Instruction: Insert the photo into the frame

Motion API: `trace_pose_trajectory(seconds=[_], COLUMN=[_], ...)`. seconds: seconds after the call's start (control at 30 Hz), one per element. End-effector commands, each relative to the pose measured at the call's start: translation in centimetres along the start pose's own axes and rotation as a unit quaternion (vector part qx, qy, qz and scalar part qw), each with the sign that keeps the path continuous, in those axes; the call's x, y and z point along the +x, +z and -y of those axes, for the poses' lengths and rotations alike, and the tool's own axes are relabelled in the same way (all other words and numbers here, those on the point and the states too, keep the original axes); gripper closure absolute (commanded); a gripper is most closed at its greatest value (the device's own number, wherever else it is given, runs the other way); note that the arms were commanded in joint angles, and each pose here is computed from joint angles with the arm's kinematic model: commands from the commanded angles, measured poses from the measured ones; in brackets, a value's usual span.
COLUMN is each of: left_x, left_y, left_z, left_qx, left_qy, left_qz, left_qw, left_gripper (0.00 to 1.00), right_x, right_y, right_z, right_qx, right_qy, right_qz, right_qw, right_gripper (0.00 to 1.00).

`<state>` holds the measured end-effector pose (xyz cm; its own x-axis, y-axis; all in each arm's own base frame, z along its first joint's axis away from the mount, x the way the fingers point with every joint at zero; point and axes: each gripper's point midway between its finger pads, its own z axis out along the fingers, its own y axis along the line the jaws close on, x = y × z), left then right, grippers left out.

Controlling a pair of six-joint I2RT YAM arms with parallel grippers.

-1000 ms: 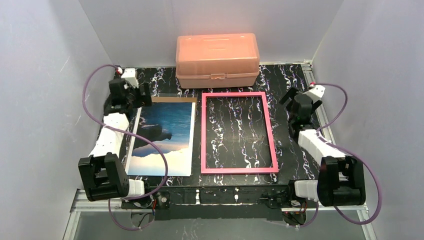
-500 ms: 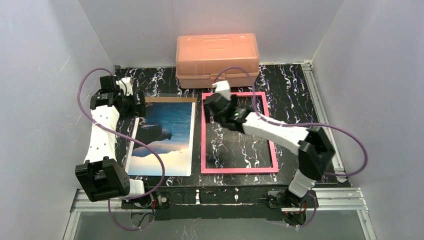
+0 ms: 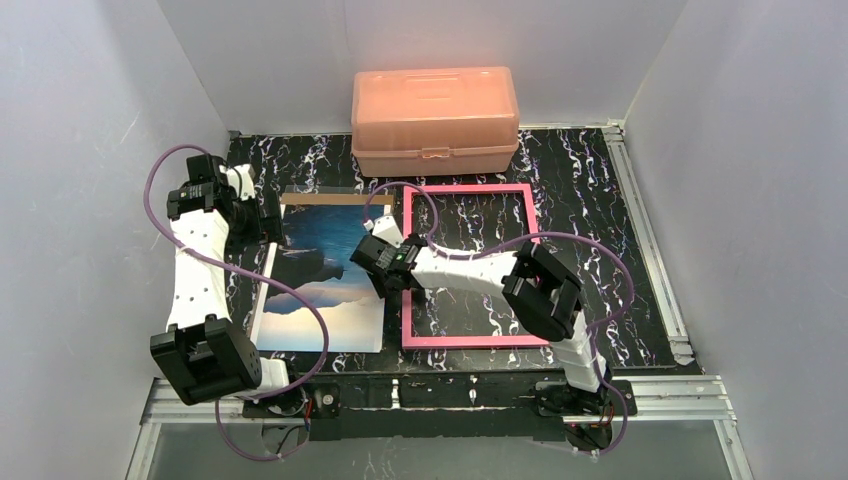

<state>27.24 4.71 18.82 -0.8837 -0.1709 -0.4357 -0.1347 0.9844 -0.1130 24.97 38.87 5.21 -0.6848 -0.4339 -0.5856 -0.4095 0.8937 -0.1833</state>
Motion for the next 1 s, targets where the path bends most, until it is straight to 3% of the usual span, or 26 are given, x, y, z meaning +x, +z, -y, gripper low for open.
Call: trace_pose_trajectory(seconds=[0.0, 0.37, 0.53, 0.63, 0.7, 0.77, 0.97], left_x=[0.6, 0.8, 1.1, 1.4, 1.6, 1.8, 2.5], left_y=[-1.3, -2.3, -3.0, -3.4, -3.5, -3.6, -3.9], left_z=[0.1, 0.4, 1.1, 1.5, 1.7, 1.8, 2.3], left_qx=[0.004, 0.009, 0.029, 0.039, 0.043, 0.046, 0.06], left_qy=[0.007, 0.015, 0.02, 0.026, 0.028, 0.029, 0.036], left_qz=[-0.008, -0.007, -0.012, -0.014, -0.015, -0.018, -0.021], left_qw=[1.0, 1.0, 0.999, 0.999, 0.999, 0.998, 0.997], left_gripper=[0.02, 0.02, 0.02, 0.02, 0.02, 0.02, 0.02], right_x=[-0.9, 2.7, 3.2, 2.0, 0.5, -1.3, -6.2], right_y=[0.0, 3.2, 3.4, 2.1, 0.4, -1.7, -8.3], right_z=[0.3, -1.7, -1.8, -1.8, -1.9, -2.0, -2.2], right_qx=[0.011, -0.013, -0.013, -0.021, -0.034, -0.046, -0.097], right_qy=[0.022, 0.021, 0.037, 0.054, 0.073, 0.093, 0.139], right_qz=[0.004, -0.035, -0.039, -0.025, -0.005, 0.016, 0.077], right_qw=[1.0, 0.999, 0.998, 0.998, 0.997, 0.994, 0.983], right_gripper=[0.06, 0.27, 0.48, 0.64, 0.83, 0.94, 0.99])
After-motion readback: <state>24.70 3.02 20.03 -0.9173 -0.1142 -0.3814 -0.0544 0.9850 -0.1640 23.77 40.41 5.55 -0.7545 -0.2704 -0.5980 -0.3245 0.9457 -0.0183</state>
